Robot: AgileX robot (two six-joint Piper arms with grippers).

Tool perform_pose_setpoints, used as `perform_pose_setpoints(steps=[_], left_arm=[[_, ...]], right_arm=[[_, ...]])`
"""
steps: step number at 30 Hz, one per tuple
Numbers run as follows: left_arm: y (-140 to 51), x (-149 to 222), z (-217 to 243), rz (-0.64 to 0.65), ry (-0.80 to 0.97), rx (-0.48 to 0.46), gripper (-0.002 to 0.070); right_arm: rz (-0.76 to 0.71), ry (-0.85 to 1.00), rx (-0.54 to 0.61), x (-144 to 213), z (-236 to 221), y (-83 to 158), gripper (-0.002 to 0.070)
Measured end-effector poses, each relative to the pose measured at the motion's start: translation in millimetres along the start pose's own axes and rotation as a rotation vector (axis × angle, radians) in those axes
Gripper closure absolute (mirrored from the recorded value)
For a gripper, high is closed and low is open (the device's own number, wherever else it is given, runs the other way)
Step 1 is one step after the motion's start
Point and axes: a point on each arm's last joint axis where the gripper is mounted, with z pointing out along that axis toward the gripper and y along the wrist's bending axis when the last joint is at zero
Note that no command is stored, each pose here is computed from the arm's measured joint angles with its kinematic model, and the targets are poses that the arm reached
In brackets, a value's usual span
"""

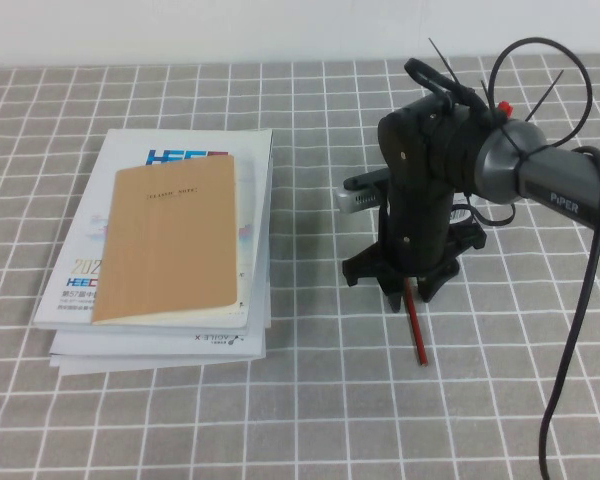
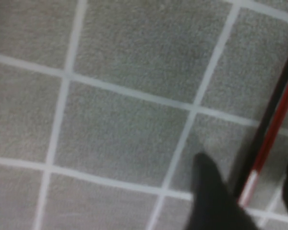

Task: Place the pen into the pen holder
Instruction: Pick up the pen on the table

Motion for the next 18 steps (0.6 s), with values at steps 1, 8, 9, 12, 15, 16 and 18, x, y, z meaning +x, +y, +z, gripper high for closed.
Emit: perform_pose_setpoints(steps=[1,8,9,12,15,16,18], left_arm=[[0.0,0.0,0.0,0.0,0.0,0.0,0.068],[0.0,0.0,0.0,0.0,0.0,0.0,0.068],[0.0,0.0,0.0,0.0,0.0,0.0,0.068],[0.0,0.0,0.0,0.0,0.0,0.0,0.068],[0.0,0.0,0.0,0.0,0.0,0.0,0.068],[0.0,0.0,0.0,0.0,0.0,0.0,0.068],[0.0,0.0,0.0,0.0,0.0,0.0,0.068]], right_arm=[[0.0,0.0,0.0,-0.1,0.5,0.1,0.0411],[0.008,-0.003,-0.023,-1.3,0.4,2.5,0.0595],[0.009,-0.004,-0.026,-1.5,0.4,2.7,0.0622],[0.011,-0.009,-0.033,-1.9,0.4,3.3,0.0659],[0.013,-0.075,-0.053,-4.2,-13.4,3.1,0.0662],[0.015,-0.107,-0.065,-4.7,-21.8,2.9,0.0662],[0.014,-0.193,-0.092,-4.0,-47.0,3.0,0.0662]])
